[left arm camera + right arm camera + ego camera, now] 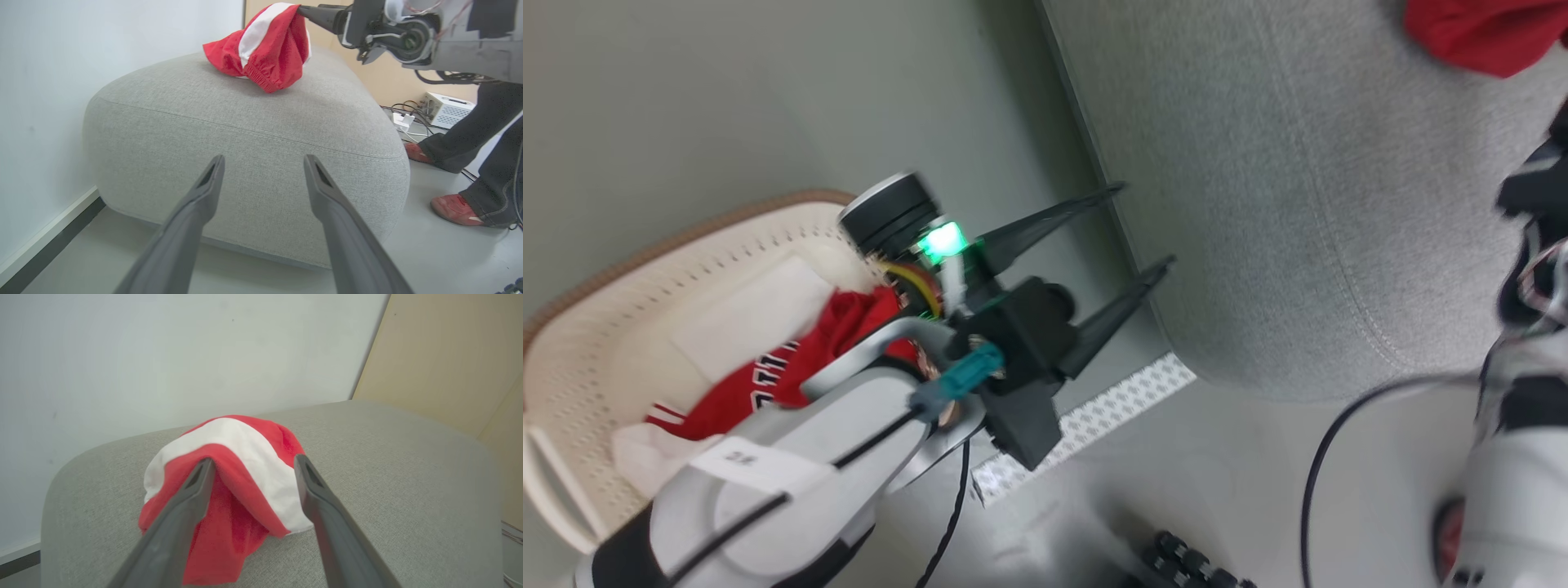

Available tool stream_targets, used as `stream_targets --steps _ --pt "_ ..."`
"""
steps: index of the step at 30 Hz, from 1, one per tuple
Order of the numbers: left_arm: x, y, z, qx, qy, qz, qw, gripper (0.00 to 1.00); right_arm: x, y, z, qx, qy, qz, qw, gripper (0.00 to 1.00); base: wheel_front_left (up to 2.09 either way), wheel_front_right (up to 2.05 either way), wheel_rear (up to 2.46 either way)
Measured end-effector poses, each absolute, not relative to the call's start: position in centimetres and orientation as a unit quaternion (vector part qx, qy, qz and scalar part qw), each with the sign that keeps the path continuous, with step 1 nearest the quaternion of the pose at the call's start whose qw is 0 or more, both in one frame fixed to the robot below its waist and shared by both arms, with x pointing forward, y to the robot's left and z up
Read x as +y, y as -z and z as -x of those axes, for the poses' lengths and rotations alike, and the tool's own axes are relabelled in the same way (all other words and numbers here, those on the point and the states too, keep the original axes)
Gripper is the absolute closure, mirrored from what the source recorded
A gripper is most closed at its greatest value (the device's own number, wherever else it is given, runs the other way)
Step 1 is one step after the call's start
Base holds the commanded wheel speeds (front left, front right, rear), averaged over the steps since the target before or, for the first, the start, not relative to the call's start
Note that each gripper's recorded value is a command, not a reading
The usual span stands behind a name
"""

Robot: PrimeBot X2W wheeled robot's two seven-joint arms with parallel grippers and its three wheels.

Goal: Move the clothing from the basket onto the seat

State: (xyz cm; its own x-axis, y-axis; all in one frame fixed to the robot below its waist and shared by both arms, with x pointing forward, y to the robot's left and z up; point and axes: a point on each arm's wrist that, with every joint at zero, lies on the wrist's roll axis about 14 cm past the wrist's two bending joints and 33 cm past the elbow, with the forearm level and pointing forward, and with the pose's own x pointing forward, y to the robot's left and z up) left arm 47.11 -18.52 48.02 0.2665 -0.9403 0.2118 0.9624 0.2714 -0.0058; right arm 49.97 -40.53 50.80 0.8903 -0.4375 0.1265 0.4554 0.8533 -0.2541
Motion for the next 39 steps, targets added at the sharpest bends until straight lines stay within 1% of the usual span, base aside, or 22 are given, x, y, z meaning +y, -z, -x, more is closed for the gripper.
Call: stream_targets --steps 7,13,15,19,20,23,32,34,35,39 --pt "-15.8 -49.3 -48.0 -0.075 0.540 0.085 0.834 0.00 -34.0 -51.6 -49.7 -0.055 0.146 0.112 0.981 0.00 0.00 0.00 0.00" --pt "-12.5 -51.3 -49.0 -0.091 0.479 0.087 0.869 0.00 -27.5 -52.3 -50.3 -0.070 0.040 0.070 0.994 0.00 0.00 0.00 0.00" --pt "-11.5 -51.9 -49.0 -0.090 0.460 0.101 0.878 0.00 -25.4 -52.7 -50.3 -0.075 0.004 0.060 0.995 0.00 0.00 0.00 0.00" --pt "-8.5 -52.6 -49.3 -0.091 0.408 0.098 0.903 0.00 -21.3 -53.2 -49.5 -0.079 -0.066 0.040 0.994 0.00 0.00 0.00 0.00" --pt "-6.8 -52.9 -49.4 -0.087 0.376 0.100 0.917 0.00 -19.5 -53.3 -48.8 -0.078 -0.096 0.032 0.992 0.00 0.00 0.00 0.00" --pt "-3.8 -53.5 -49.5 -0.083 0.318 0.106 0.939 0.00 -17.2 -54.0 -47.7 -0.084 -0.133 0.016 0.987 0.00 0.00 0.00 0.00" --pt "4.3 -55.9 -47.1 -0.099 0.195 0.082 0.972 0.00 -12.3 -55.4 -44.2 -0.098 -0.202 -0.005 0.975 0.00 0.00 0.00 0.00" --pt "6.0 -56.9 -46.2 -0.112 0.167 0.079 0.976 0.00 -11.6 -55.6 -43.3 -0.099 -0.210 -0.007 0.973 0.00 0.00 0.00 0.00" --pt "6.0 -56.9 -46.2 -0.112 0.167 0.079 0.976 0.00 -11.6 -55.6 -43.3 -0.099 -0.210 -0.007 0.973 0.00 0.00 0.00 0.00" --pt "9.2 -57.3 -43.9 -0.115 0.117 0.070 0.984 0.00 -11.4 -56.0 -41.6 -0.101 -0.213 -0.011 0.972 0.00 0.00 0.00 0.00"
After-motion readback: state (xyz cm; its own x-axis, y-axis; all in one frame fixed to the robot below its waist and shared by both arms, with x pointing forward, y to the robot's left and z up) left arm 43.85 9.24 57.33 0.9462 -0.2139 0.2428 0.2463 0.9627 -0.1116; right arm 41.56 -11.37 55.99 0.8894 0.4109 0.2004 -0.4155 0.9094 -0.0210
